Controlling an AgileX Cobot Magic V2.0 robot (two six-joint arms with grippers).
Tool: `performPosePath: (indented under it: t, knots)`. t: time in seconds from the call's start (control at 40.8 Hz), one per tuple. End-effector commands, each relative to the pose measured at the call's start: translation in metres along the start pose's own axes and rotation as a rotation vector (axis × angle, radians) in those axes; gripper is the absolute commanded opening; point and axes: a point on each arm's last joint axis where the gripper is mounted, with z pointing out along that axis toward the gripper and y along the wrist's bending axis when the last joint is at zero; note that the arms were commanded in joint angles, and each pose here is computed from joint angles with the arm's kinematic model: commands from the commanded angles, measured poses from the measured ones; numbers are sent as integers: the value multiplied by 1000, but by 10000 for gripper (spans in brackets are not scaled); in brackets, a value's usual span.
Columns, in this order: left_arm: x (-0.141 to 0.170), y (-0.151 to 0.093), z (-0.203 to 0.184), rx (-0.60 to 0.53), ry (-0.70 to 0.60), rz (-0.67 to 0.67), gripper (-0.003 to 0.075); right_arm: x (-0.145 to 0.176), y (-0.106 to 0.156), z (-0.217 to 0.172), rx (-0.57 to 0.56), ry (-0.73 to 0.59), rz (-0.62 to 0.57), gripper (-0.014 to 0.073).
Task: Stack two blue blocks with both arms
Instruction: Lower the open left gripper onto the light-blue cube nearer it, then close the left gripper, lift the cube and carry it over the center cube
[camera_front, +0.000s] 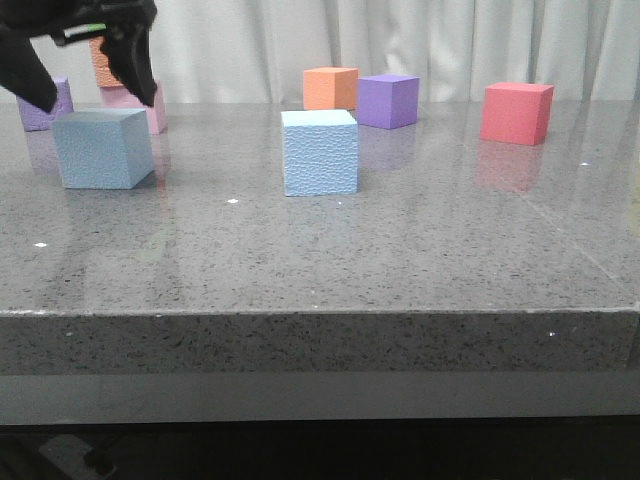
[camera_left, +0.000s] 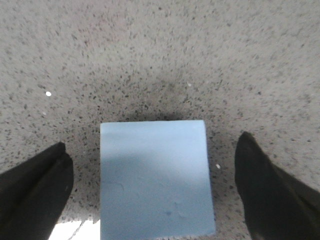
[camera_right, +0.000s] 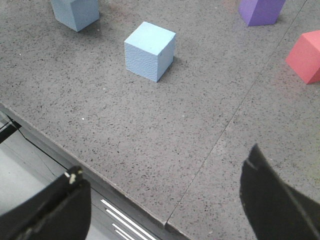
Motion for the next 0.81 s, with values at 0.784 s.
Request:
performPosePath:
  t: [0.784]
  knots:
    - [-38, -13, -29, 42, -108, 150, 390, -13, -1, -6, 16, -100, 1, 613]
